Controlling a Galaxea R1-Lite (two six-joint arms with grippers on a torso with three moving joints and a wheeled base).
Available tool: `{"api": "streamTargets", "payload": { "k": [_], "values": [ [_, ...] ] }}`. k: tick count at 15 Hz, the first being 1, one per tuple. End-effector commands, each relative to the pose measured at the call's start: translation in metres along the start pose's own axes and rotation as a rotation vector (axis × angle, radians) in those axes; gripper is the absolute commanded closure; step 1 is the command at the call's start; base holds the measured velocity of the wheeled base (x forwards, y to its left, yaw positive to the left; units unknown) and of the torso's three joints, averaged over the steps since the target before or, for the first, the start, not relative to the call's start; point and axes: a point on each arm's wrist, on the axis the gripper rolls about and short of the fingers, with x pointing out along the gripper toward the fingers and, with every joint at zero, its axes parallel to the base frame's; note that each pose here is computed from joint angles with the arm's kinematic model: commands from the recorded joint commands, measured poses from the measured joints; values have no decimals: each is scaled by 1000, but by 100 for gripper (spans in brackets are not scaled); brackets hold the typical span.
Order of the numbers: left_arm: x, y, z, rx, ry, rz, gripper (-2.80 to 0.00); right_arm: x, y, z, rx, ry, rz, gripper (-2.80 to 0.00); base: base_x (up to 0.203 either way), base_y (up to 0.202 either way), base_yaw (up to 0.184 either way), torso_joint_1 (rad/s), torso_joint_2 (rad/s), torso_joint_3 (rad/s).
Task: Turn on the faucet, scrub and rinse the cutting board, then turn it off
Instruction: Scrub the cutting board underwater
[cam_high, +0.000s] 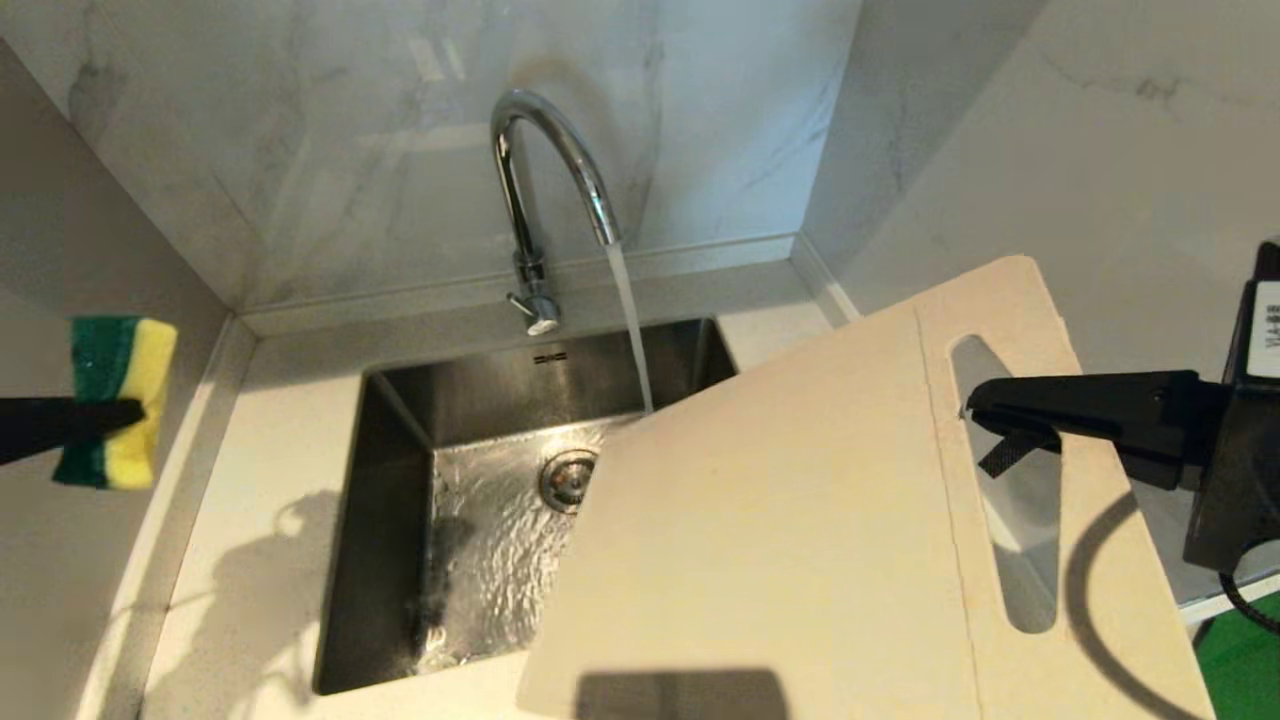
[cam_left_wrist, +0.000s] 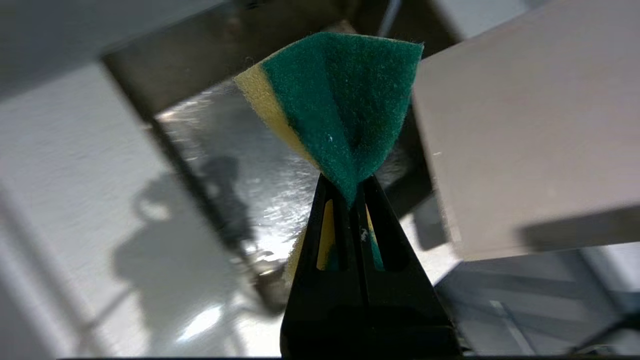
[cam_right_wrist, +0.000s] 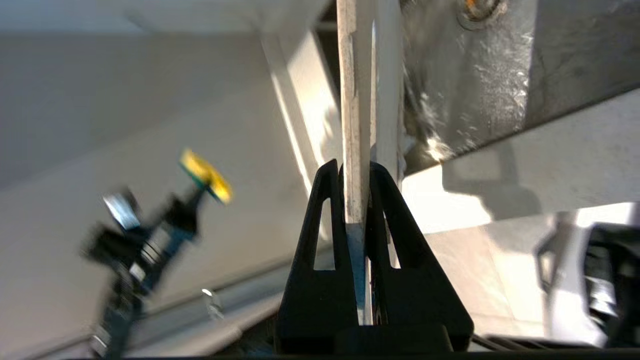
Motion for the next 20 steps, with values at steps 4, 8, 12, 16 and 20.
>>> {"api": "streamTargets", "payload": {
  "k": [4, 8, 12, 16, 20],
  "values": [
    [70, -29, 37, -92, 74, -221, 0, 19, 6, 17, 17, 74, -15, 0, 0, 0, 0, 0, 0, 0],
    [94, -72, 51, -78, 120, -333, 0, 23, 11, 23, 8, 68, -2, 0, 0, 0, 0, 0, 0, 0],
    [130, -119, 48, -20, 179, -365, 0, 24, 11, 24, 9, 79, 3, 0, 0, 0, 0, 0, 0, 0],
    [162, -158, 41, -7, 222, -406, 0, 24, 11, 24, 9, 80, 6, 0, 0, 0, 0, 0, 0, 0],
    [198, -175, 33, 1, 253, -381, 0, 23, 13, 25, 4, 77, 16, 0, 0, 0, 0, 0, 0, 0]
  ]
}}
